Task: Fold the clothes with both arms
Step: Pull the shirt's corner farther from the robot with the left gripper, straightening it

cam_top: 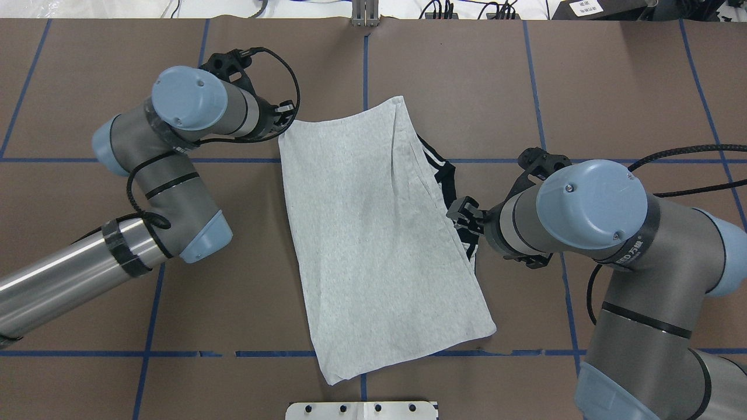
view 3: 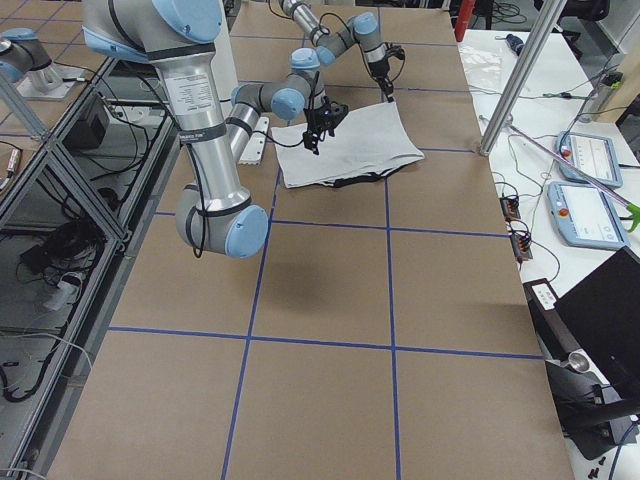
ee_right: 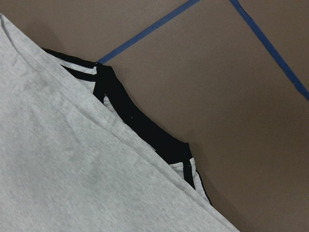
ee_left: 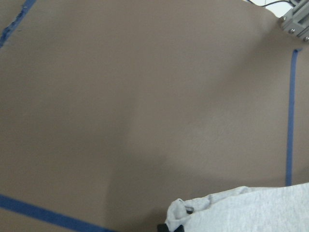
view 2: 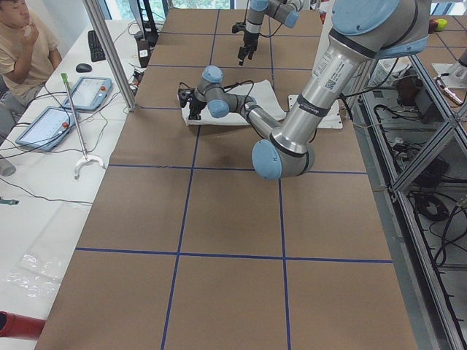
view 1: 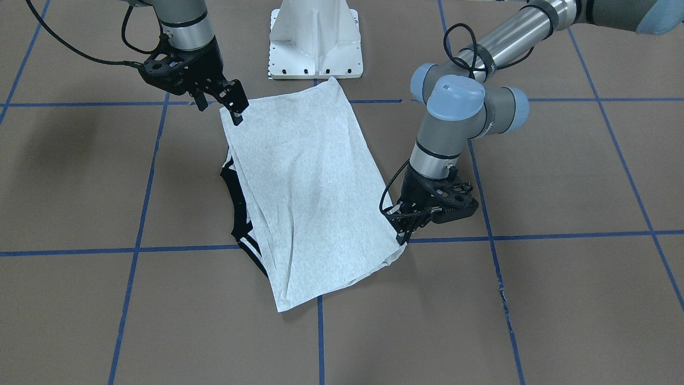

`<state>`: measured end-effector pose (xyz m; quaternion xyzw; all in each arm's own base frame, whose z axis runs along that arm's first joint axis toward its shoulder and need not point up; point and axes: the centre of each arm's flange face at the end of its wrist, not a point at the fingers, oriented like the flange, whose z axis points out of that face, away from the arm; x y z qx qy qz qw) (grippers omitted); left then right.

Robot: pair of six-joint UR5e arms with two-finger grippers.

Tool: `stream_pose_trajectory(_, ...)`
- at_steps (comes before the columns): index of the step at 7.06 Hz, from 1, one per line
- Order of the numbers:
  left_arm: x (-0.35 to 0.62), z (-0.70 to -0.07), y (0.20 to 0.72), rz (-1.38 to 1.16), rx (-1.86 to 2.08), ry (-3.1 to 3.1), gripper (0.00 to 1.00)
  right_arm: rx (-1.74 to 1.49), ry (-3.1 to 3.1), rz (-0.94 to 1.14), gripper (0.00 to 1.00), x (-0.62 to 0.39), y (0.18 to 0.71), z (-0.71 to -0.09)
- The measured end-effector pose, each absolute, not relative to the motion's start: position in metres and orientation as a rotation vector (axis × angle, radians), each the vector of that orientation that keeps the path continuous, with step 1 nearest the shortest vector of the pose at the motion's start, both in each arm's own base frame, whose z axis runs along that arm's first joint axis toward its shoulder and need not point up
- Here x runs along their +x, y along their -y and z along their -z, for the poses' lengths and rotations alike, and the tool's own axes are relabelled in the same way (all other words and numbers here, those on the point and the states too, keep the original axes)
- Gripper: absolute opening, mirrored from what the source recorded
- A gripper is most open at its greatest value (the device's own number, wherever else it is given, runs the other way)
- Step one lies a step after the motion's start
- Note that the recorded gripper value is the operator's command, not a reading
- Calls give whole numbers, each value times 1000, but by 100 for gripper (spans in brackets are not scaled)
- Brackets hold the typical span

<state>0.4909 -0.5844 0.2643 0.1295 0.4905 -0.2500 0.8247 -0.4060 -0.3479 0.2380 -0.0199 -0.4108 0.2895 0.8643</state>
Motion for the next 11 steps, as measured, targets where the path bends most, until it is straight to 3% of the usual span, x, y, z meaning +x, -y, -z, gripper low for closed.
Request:
stream_pose_trajectory(6, 538, -272, 672, 609, 283, -1084, 0, -33, 912, -611, 100, -422, 356, -244)
stream_pose_trajectory(7, 536, -278, 681, 618, 287, -1081, 11, -35, 913, -606, 100, -424, 354, -244)
stream_pose_trajectory(10, 525, -290, 695, 633, 300, -1073, 32, -21, 896, -584, 100, -443, 340, -248)
stream_pose_trajectory(11, 518, -286, 699, 640, 307, -1081, 33, -23, 894, -560, 100, -454, 327, -248)
